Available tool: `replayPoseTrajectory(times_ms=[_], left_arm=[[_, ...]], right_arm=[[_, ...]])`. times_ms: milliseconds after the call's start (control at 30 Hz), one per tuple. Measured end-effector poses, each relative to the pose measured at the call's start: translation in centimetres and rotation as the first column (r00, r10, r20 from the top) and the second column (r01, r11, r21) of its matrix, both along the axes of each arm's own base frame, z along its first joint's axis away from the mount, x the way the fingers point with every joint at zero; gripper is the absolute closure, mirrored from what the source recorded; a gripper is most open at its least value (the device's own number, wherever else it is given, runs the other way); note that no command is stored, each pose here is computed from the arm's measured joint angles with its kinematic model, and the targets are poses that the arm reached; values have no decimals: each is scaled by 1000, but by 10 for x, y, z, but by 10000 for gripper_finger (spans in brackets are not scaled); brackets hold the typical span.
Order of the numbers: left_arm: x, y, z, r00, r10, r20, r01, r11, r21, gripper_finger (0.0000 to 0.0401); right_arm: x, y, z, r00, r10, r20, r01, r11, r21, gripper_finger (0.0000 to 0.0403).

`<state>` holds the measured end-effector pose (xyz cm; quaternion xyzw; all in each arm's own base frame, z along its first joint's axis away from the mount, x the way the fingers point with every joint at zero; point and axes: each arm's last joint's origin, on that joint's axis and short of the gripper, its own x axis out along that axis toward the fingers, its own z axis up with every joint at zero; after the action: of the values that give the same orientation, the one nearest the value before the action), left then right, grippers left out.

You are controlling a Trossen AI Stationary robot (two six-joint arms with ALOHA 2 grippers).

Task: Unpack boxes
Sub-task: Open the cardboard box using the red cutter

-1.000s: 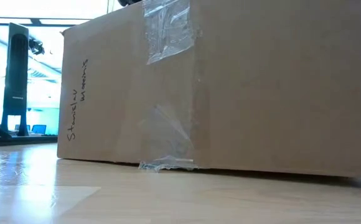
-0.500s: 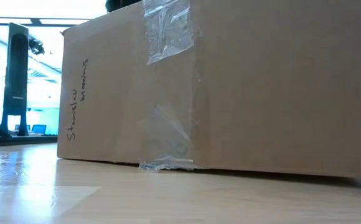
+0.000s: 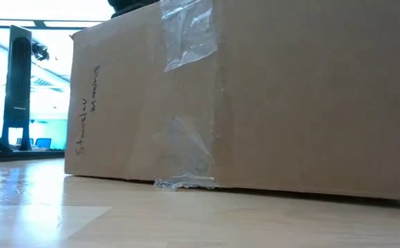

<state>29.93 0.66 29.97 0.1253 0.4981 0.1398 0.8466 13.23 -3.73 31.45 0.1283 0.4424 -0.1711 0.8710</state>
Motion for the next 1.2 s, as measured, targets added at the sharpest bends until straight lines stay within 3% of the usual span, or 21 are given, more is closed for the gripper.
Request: replayPoseTrajectory(times_ms=[167, 233, 333, 433, 567, 700, 767, 900, 1067, 1200], left_arm=[[10, -2, 8, 994, -35, 107, 34, 999, 16, 192], [16, -2, 22, 978, -32, 206, 30, 999, 14, 192], [24, -3, 44, 930, -34, 365, 37, 999, 0, 192], [35, -1, 58, 851, -25, 524, 32, 999, -4, 192], [41, 15, 71, 754, 59, 654, -87, 996, 11, 192], [40, 34, 71, 714, 176, 678, -217, 976, -25, 192], [38, 39, 69, 719, 199, 666, -200, 977, -76, 192], [35, 31, 63, 791, 135, 597, -54, 987, -153, 192], [30, 13, 48, 883, 80, 463, 9, 982, -188, 192], [27, -2, 42, 915, 64, 398, 24, 977, -213, 192]], right_arm=[[5, 3, -13, 1000, 14, 0, -14, 1000, 12, 178], [10, 3, -14, 999, 24, 33, -24, 1000, 2, 182], [19, 3, -14, 996, 43, 84, -42, 999, -13, 187], [27, 4, -13, 989, 74, 131, -72, 997, -16, 188], [29, 6, -4, 978, 119, 169, -118, 993, -19, 187], [17, 8, 31, 972, 132, 196, -126, 991, -44, 194], [8, 10, 53, 965, 134, 225, -126, 991, -51, 198], [-9, 22, 82, 930, 213, 301, -231, 973, 26, 206], [-20, 42, 74, 909, 340, 239, -380, 914, 143, 214], [-15, 59, 63, 873, 446, 197, -473, 873, 120, 221]])
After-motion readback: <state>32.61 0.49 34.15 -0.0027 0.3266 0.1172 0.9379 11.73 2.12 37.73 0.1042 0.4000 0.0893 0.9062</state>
